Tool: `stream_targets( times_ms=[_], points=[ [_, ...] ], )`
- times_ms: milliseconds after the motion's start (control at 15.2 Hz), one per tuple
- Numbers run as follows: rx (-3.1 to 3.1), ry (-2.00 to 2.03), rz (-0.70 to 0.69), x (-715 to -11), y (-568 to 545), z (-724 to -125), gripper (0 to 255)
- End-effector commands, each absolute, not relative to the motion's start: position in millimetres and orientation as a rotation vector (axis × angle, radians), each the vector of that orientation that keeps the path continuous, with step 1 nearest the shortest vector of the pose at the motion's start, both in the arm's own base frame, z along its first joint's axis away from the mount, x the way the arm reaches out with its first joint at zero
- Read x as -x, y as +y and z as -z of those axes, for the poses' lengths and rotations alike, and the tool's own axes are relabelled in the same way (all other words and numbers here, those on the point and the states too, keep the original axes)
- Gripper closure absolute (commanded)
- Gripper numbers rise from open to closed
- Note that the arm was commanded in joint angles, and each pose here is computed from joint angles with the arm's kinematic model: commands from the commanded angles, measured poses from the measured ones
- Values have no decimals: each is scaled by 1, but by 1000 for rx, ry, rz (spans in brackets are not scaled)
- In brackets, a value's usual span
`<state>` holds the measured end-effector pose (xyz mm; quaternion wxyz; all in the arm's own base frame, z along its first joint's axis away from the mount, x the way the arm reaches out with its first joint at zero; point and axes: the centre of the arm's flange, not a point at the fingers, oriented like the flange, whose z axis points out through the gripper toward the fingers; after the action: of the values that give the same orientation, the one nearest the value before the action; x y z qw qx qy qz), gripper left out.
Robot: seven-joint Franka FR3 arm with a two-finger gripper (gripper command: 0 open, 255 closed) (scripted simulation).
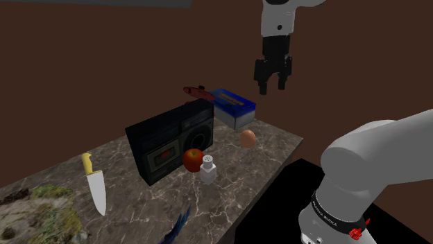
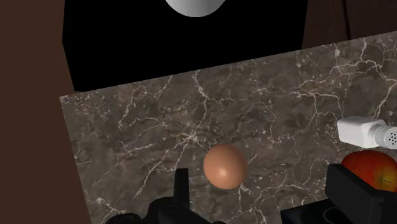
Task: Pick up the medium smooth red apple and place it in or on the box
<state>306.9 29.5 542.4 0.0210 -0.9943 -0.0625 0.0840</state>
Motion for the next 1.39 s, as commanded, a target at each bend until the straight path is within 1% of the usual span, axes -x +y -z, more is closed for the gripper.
stream_targets(
  times_ms=[0,1320],
  points=[
    [3082,-194,-260,-307,29,-542,0],
    [3158,111,-171,-313,265,-411,0]
  ],
)
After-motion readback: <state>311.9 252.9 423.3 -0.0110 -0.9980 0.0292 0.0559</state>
